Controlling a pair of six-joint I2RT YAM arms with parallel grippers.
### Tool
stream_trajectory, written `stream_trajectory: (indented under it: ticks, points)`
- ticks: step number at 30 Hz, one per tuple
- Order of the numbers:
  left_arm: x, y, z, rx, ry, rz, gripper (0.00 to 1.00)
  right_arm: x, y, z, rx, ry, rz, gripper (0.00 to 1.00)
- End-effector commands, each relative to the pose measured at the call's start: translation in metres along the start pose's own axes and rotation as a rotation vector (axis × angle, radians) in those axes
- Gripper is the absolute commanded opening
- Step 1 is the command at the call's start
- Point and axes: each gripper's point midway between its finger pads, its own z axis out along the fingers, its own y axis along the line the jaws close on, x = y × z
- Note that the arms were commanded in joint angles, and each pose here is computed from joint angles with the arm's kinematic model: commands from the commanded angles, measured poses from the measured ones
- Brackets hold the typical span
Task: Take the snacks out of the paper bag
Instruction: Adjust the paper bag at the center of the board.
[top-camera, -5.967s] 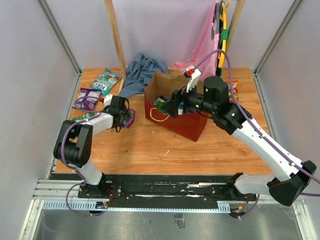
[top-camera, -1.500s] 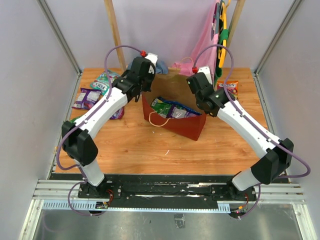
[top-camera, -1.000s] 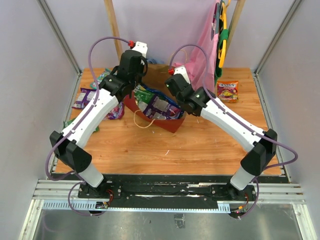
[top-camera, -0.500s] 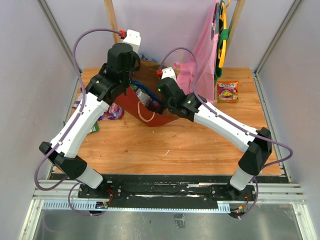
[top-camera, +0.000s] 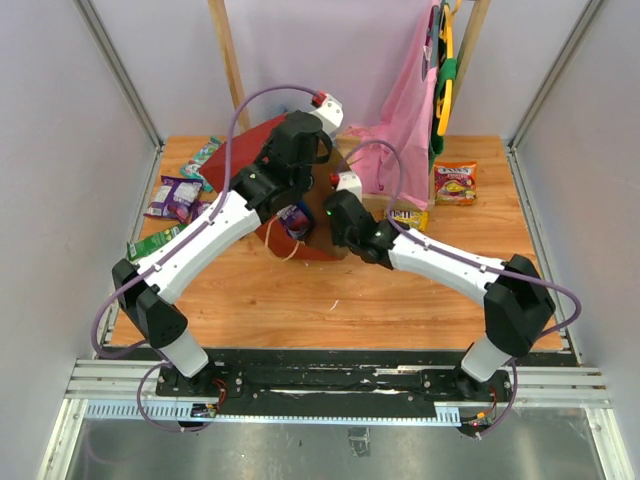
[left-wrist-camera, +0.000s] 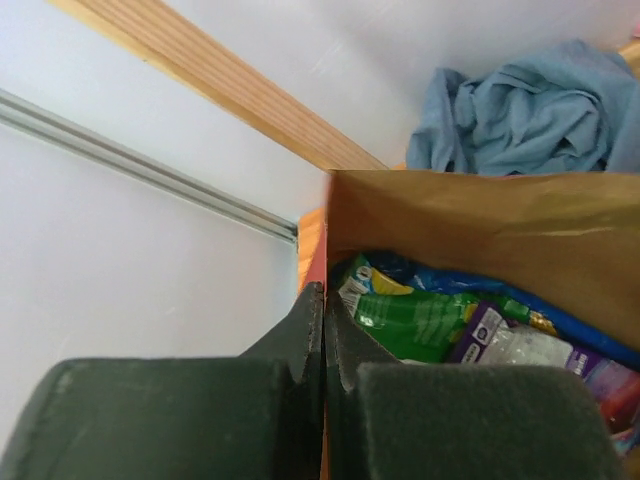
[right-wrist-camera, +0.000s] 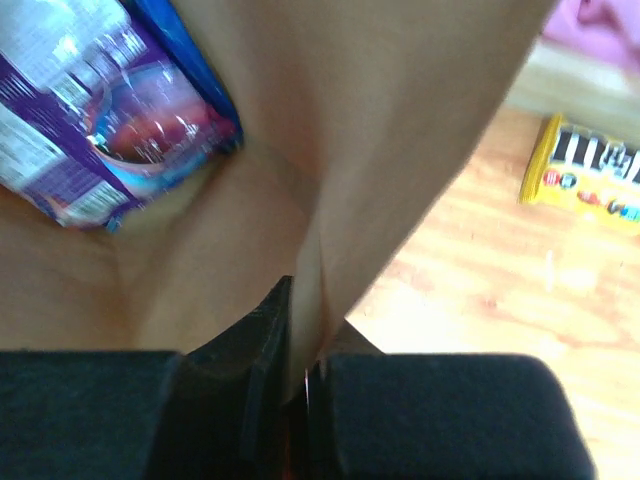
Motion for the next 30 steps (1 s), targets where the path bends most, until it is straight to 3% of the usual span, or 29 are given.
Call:
stream_trajectory:
  ticks: [1, 3, 7, 11, 14, 16, 19, 30]
  points:
    - [-0.018, 0.008, -0.017, -0.032, -0.082, -0.048, 0.0, 0.022, -0.012, 0.0, -0.031, -0.019, 0.147, 0.11]
    - [-0.02, 0.001, -0.023, -0.01, -0.101, -0.045, 0.01, 0.035, -0.031, -0.004, 0.006, -0.024, 0.161, 0.17]
    - [-0.028, -0.017, -0.036, 0.034, -0.141, -0.029, 0.01, 0.054, -0.07, -0.017, 0.052, -0.057, 0.192, 0.4]
    - [-0.039, -0.05, -0.053, 0.095, -0.181, -0.003, 0.01, 0.054, -0.089, -0.036, 0.03, -0.099, 0.199, 0.78]
    - [-0.05, -0.082, -0.07, 0.136, -0.204, 0.026, 0.01, 0.056, -0.086, -0.046, -0.027, -0.109, 0.144, 0.95]
    - [-0.056, -0.103, -0.08, 0.156, -0.211, 0.048, 0.01, 0.06, -0.088, -0.052, -0.034, -0.094, 0.115, 1.0]
    - [-0.061, -0.128, -0.094, 0.176, -0.213, 0.077, 0.01, 0.064, -0.1, -0.069, -0.018, -0.098, 0.091, 0.98]
    - [-0.047, -0.179, -0.125, 0.248, -0.168, 0.083, 0.01, 0.093, -0.156, -0.138, 0.026, -0.317, 0.219, 0.98]
